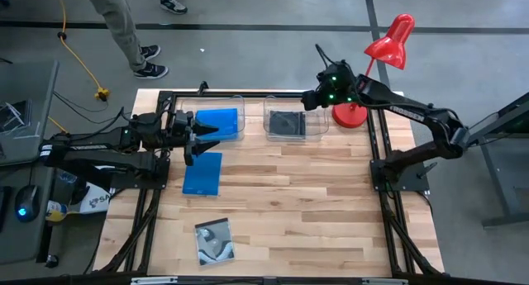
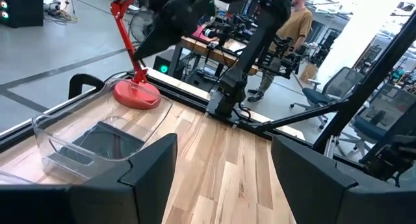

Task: Pick & place jewel cases by type
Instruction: Put the blue CD case into the left transparent bin

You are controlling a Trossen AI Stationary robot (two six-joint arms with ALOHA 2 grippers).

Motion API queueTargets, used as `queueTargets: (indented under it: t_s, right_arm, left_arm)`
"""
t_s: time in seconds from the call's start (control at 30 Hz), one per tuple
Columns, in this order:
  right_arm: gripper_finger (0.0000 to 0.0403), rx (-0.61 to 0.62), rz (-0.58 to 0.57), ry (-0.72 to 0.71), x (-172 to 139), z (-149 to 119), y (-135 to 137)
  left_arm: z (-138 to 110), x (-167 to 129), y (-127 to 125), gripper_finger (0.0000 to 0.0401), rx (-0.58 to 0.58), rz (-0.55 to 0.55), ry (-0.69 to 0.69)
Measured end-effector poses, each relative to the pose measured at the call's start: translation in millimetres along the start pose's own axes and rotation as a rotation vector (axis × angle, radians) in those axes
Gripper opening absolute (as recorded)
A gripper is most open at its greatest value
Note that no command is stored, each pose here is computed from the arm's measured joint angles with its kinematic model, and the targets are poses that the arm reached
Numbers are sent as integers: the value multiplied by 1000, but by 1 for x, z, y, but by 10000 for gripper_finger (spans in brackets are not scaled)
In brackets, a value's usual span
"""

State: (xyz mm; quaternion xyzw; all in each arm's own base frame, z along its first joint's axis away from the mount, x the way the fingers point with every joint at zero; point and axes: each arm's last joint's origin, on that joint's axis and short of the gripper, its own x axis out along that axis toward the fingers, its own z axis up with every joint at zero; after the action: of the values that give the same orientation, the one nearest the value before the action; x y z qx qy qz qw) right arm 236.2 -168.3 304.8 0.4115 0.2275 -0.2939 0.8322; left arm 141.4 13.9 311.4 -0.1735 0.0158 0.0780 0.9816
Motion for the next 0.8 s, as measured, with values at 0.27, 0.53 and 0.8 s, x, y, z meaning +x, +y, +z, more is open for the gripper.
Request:
queueTargets:
  t_s: [0.27, 0.53, 0.8]
  right_arm:
    - [142, -89, 133, -72, -10, -10, 34]
    - [142, -174, 280, -64, -10, -31, 70]
    - [142, -255, 411, -24, -15, -58, 102]
  left_arm:
    - [0, 0, 0, 248, 2, 0, 0]
    - [0, 0, 0, 248, 3, 0, 0]
    - [0, 0, 0, 248, 3, 0, 0]
